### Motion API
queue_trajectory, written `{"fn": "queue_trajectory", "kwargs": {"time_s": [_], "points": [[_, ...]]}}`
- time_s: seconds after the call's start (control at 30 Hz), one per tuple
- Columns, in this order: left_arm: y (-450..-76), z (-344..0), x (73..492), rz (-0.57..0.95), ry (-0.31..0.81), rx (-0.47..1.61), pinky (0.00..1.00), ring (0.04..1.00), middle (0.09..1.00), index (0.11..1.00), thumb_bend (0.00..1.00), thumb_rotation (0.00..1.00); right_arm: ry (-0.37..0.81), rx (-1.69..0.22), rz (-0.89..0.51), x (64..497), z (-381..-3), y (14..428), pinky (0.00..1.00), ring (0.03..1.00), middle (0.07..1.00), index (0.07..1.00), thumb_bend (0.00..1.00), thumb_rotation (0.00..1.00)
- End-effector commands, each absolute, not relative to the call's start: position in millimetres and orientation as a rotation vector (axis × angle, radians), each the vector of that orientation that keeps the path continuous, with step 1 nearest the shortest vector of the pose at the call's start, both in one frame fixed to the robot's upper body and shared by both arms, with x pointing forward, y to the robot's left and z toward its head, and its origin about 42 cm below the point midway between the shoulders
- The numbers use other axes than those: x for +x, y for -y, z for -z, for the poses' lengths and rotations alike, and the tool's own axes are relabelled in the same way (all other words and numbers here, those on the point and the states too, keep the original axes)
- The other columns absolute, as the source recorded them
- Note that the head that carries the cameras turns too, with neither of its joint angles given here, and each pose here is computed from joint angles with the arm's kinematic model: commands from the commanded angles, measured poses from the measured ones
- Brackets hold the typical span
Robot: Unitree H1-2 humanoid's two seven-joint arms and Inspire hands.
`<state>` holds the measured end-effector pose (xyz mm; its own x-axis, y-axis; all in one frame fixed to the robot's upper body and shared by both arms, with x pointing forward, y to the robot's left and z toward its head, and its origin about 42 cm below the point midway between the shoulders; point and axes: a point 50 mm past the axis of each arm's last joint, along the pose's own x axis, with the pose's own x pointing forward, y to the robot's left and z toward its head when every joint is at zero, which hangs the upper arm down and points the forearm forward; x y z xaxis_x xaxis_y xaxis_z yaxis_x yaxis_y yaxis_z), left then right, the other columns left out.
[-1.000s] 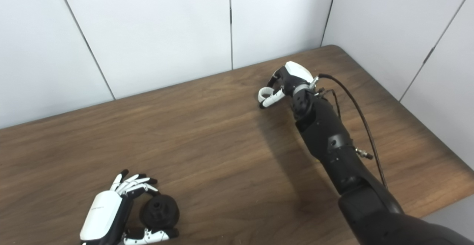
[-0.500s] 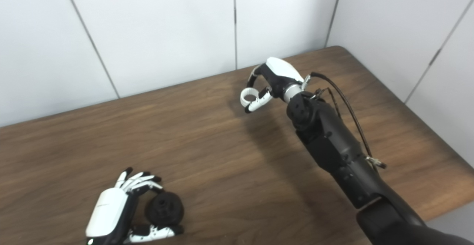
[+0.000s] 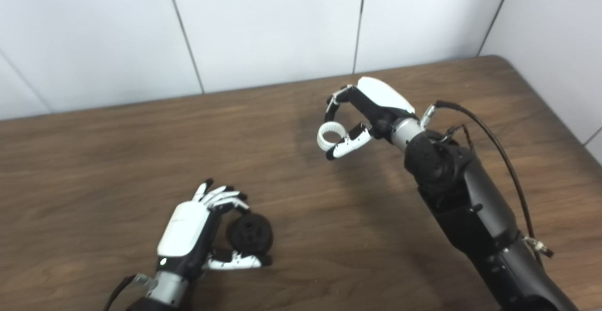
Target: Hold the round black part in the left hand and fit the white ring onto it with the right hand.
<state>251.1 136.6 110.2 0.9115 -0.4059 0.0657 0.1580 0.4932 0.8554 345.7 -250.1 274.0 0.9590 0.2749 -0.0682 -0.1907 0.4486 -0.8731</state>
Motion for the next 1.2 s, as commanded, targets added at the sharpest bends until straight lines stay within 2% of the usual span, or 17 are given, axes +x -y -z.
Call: {"fn": "queue_trajectory", "kwargs": {"time_s": [0.0,0.17,0.3,0.73,1.17], "points": [[-131.7,-103.0,244.6,0.395,0.228,1.037,1.00,0.866,0.764,0.486,0.52,0.06,0.142,-1.060,-0.280,338.2,-289.5,243.2,0.94,0.914,0.799,0.483,0.52,0.14],[-128.3,-105.6,245.3,0.394,0.227,1.029,1.00,0.868,0.766,0.486,0.52,0.06,0.152,-1.061,-0.345,323.6,-291.8,223.0,0.87,0.906,0.793,0.483,0.52,0.14],[-126.7,-108.2,245.8,0.390,0.231,1.030,1.00,0.868,0.764,0.486,0.52,0.06,0.146,-1.020,-0.397,312.9,-288.0,208.9,0.85,0.914,0.800,0.483,0.52,0.13],[-121.5,-111.1,245.7,0.384,0.235,1.039,1.00,0.871,0.764,0.486,0.52,0.06,0.162,-0.960,-0.506,289.1,-270.6,174.1,0.93,0.937,0.808,0.483,0.52,0.13],[-117.4,-111.4,246.1,0.386,0.231,1.049,1.00,0.875,0.766,0.488,0.52,0.06,0.143,-0.930,-0.553,282.5,-255.6,158.6,0.91,0.931,0.810,0.482,0.52,0.13]]}}
